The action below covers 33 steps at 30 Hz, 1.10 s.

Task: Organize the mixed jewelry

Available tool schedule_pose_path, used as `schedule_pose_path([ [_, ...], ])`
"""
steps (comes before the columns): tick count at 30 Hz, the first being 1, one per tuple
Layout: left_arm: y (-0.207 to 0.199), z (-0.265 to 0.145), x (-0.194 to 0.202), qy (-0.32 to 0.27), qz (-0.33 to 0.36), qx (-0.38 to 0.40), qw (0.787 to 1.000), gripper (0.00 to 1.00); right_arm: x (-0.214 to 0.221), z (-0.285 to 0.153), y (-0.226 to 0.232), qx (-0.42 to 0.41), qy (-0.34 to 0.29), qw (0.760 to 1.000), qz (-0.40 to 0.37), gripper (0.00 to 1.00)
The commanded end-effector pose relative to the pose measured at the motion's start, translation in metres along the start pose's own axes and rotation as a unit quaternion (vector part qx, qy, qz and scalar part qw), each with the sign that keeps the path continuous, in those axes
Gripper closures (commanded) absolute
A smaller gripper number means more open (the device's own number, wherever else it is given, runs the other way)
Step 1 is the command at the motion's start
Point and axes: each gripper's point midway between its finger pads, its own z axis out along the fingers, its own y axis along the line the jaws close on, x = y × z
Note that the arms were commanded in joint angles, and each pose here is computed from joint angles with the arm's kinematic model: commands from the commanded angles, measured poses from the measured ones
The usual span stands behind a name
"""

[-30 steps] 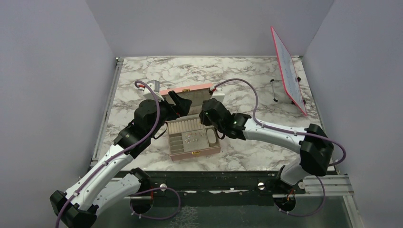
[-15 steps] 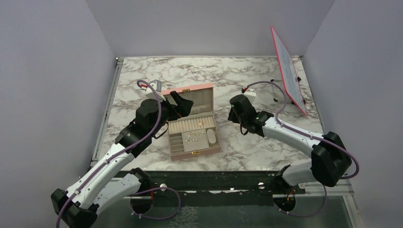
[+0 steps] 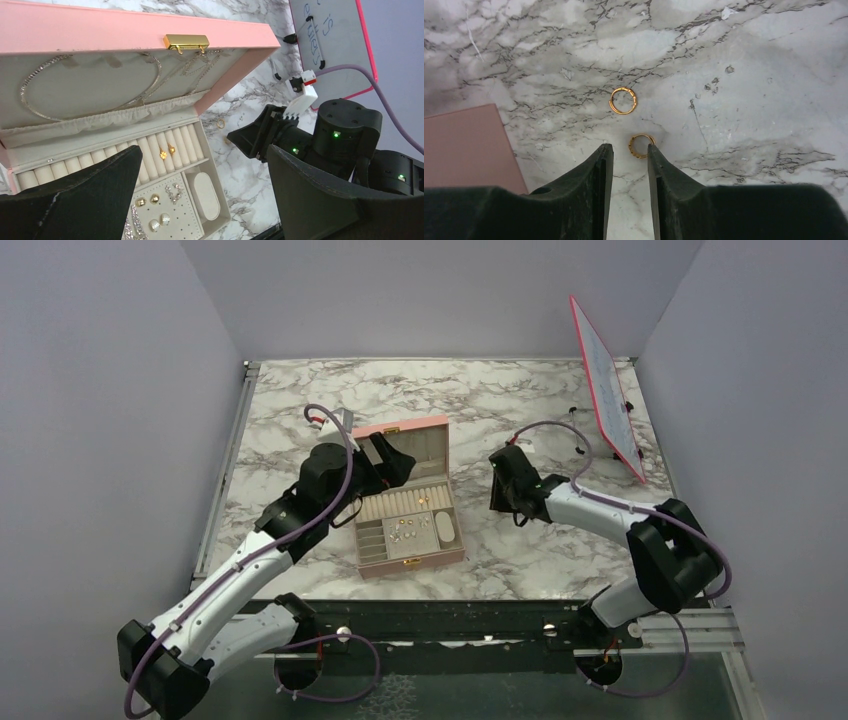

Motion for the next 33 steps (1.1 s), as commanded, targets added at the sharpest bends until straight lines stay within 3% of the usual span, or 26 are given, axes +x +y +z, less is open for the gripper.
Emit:
schedule_pose_path([
  [1,-0.007,0.004,0.003,0.010,-0.007,0.016,1.000,0.04,0.006,0.009,0.011,-0.035,0.022,0.997,-0.058,0.66],
  [19,-0.006,0.015,0.014,0.030,-0.017,0.020,0.999,0.04,0.021,0.027,0.005,-0.030,0.062,0.994,-0.088,0.81],
  [23,-0.006,0.014,0.017,0.033,-0.021,0.021,0.999,0.05,0.024,0.026,0.004,-0.029,0.069,0.994,-0.080,0.91],
  [26,-0.008,0.013,0.019,0.038,-0.027,0.026,0.999,0.04,0.019,0.021,0.004,-0.026,0.056,0.996,-0.061,0.99],
  [33,-0.016,0.014,0.033,0.072,-0.040,0.051,0.995,0.01,-0.015,-0.003,0.014,-0.063,-0.002,0.998,-0.005,0.99],
])
